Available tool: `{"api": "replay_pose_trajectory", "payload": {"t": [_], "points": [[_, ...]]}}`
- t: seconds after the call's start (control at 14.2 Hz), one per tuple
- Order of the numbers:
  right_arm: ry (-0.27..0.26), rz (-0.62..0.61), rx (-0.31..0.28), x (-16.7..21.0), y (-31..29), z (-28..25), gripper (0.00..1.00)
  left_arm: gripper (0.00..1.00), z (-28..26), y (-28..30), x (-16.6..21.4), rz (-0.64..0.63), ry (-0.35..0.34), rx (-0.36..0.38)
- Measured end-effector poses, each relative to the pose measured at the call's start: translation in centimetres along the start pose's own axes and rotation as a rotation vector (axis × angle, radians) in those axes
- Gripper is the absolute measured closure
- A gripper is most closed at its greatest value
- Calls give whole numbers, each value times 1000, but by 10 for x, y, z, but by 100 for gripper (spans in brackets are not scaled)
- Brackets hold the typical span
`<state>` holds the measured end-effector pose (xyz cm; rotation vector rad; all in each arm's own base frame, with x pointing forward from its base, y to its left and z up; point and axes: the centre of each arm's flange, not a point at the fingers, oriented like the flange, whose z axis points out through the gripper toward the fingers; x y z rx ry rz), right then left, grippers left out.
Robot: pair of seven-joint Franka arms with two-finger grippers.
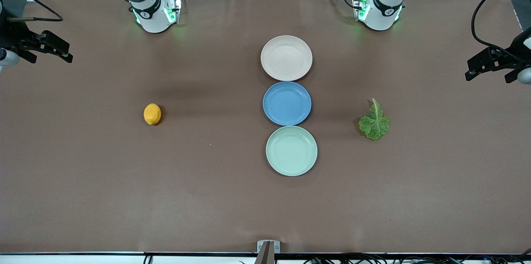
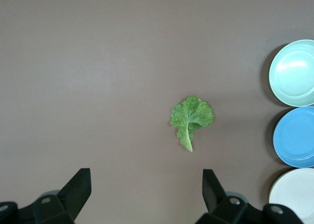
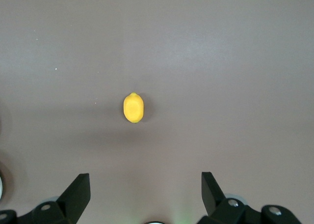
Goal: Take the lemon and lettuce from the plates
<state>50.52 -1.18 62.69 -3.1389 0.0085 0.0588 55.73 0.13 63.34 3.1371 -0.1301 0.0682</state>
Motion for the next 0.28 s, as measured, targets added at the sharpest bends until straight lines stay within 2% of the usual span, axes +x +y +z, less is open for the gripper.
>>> {"api": "replay_pose_trajectory", "payload": {"t": [0.28], "points": [[0, 0, 0, 4, 0, 3, 0, 0, 0, 0, 1, 0, 4, 0]]}}
